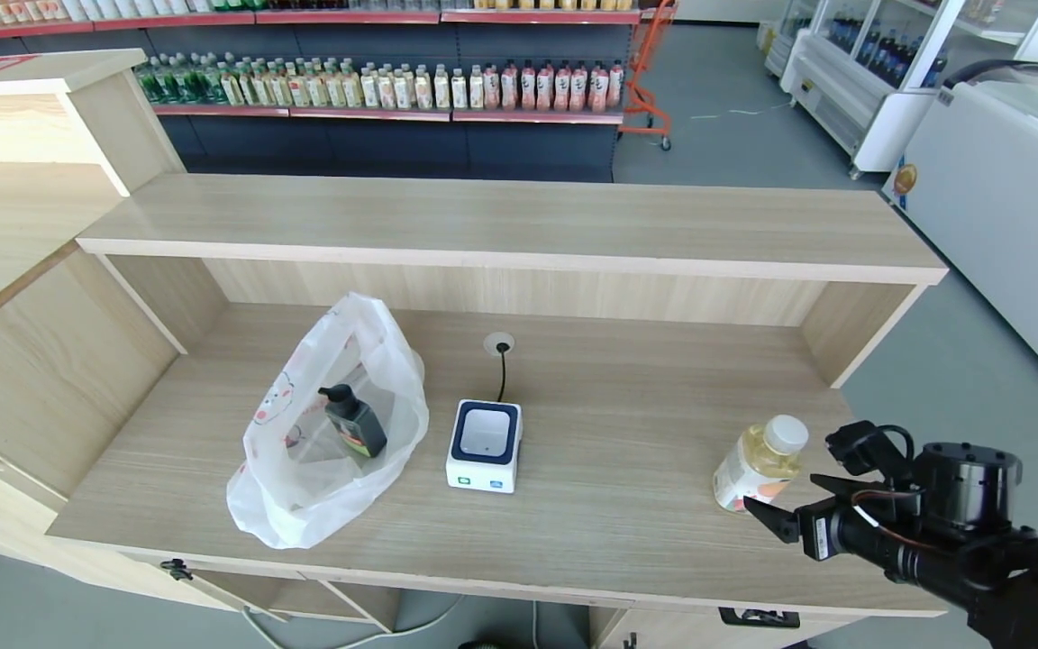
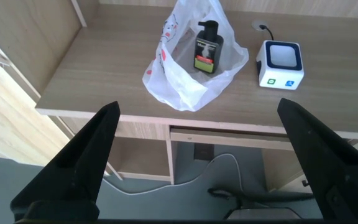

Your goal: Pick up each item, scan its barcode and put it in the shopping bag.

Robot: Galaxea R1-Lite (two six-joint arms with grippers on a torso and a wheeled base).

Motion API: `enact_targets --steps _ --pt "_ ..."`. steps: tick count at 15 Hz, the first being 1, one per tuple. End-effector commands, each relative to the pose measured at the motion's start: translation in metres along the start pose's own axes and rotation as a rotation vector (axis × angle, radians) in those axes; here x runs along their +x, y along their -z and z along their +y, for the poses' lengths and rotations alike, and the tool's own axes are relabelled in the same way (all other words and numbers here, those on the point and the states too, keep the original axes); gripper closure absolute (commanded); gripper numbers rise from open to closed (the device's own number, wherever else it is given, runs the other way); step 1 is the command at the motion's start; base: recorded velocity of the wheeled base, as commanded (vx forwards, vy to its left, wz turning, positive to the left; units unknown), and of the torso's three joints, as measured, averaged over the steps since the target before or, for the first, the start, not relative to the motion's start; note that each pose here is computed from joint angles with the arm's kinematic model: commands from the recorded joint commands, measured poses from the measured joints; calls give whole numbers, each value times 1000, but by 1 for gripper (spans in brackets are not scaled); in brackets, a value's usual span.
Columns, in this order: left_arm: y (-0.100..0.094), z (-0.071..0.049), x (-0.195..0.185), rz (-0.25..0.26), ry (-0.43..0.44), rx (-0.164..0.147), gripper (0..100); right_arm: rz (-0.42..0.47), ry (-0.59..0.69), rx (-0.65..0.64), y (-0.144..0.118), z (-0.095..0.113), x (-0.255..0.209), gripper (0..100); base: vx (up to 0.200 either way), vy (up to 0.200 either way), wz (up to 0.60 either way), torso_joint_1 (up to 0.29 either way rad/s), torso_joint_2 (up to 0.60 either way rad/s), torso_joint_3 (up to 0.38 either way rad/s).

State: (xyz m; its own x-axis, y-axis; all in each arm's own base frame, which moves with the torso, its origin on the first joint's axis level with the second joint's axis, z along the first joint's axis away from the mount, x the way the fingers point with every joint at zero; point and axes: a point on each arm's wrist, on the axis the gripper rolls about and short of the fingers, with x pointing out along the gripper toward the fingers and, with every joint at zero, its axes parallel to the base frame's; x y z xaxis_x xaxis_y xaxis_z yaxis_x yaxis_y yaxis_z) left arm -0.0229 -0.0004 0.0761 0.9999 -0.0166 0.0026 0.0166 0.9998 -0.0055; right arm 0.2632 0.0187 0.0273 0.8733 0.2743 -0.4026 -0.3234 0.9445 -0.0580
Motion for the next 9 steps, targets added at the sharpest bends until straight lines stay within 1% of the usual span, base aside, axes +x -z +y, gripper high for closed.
enact_targets --steps 1,2,3,5,8,9 --pt "0 0 0 -1 0 -1 0 15 5 -3 9 5 10 0 0 0 0 0 0 0" --pt "0 0 0 -1 0 -1 0 5 8 -5 9 6 12 0 0 0 0 0 0 0" --pt "0 0 0 -1 0 -1 0 -23 24 -10 9 4 19 0 0 0 0 0 0 0" --pt "0 0 0 -1 0 -1 0 -17 71 -8 12 2 28 0 0 0 0 0 0 0" --pt "0 0 0 -1 0 -1 0 -11 70 0 16 1 36 0 0 0 0 0 0 0" --pt "0 0 0 -1 0 -1 0 -22 67 4 15 2 41 0 0 0 0 0 0 0"
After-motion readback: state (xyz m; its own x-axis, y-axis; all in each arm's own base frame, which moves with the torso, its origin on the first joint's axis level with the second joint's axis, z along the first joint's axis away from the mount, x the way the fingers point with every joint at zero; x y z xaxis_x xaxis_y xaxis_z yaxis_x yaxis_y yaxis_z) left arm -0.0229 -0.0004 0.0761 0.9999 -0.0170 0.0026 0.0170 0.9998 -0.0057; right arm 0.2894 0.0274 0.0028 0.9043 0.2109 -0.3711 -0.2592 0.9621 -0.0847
